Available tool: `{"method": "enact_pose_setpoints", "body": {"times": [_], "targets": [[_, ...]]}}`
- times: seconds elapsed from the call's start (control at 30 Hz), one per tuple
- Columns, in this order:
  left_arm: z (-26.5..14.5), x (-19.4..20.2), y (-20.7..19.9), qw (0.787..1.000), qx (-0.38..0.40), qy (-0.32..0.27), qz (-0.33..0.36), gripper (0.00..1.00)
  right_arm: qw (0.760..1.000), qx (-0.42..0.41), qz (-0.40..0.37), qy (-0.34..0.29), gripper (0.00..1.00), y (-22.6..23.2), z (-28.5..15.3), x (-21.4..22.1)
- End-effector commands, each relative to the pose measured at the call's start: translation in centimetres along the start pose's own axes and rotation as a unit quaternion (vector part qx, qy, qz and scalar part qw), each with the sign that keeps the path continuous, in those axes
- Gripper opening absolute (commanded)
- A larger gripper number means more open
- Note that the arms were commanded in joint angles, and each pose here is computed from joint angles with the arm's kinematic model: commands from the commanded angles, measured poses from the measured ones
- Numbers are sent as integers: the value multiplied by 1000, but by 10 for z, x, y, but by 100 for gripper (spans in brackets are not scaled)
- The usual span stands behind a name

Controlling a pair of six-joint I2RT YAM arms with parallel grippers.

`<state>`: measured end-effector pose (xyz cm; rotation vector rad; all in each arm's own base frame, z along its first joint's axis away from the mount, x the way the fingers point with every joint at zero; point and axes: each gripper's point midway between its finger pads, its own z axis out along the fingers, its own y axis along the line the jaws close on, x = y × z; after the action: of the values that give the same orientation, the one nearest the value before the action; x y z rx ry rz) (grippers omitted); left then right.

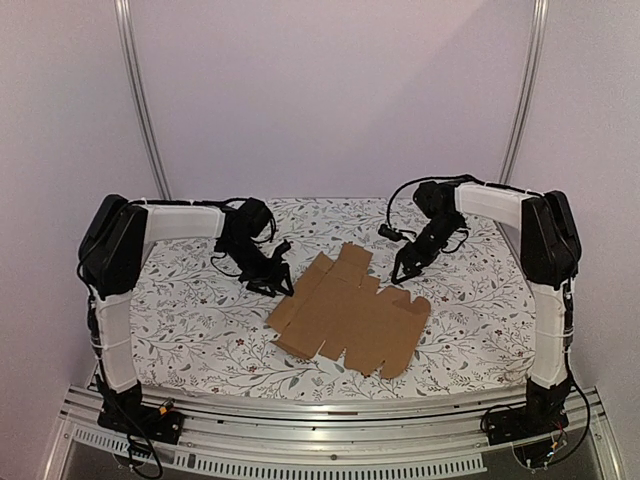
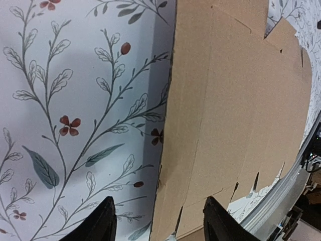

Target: Fold the paper box

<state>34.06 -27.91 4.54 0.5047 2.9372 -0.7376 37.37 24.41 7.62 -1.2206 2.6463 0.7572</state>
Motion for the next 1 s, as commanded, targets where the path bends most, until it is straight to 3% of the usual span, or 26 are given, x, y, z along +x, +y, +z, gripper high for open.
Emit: {"method": "enact_pose_setpoints", "body": {"times": [0.0, 0.1, 0.3, 0.37, 0.63, 0.9, 0.93, 0.97], "targets": [[7, -21, -18, 997, 72, -21, -12, 54, 1000, -5, 0, 15, 77, 3, 16, 1], [13, -25, -18, 996, 80, -23, -14, 44, 1000, -11, 1, 22, 76, 5, 19, 8], [27, -35, -29, 992, 123, -17, -24, 8, 1000, -21, -5, 18, 75, 12, 17, 14], [32, -42, -33, 991, 128, -17, -20, 0, 1000, -21, -6, 18, 74, 15, 13, 16], [18, -63, -61, 983, 183, -26, 2, 0, 999, -3, -45, -24, 74, 40, -36, 3], [16, -32, -83, 984, 161, -10, 81, 0, 993, 44, -99, -42, 75, 36, -48, -27], [18, -30, -83, 985, 150, -6, 85, 3, 993, 45, -102, -43, 74, 34, -46, -32], [20, -30, -79, 987, 135, -7, 83, 16, 993, 45, -104, -44, 75, 32, -45, -36]]}}
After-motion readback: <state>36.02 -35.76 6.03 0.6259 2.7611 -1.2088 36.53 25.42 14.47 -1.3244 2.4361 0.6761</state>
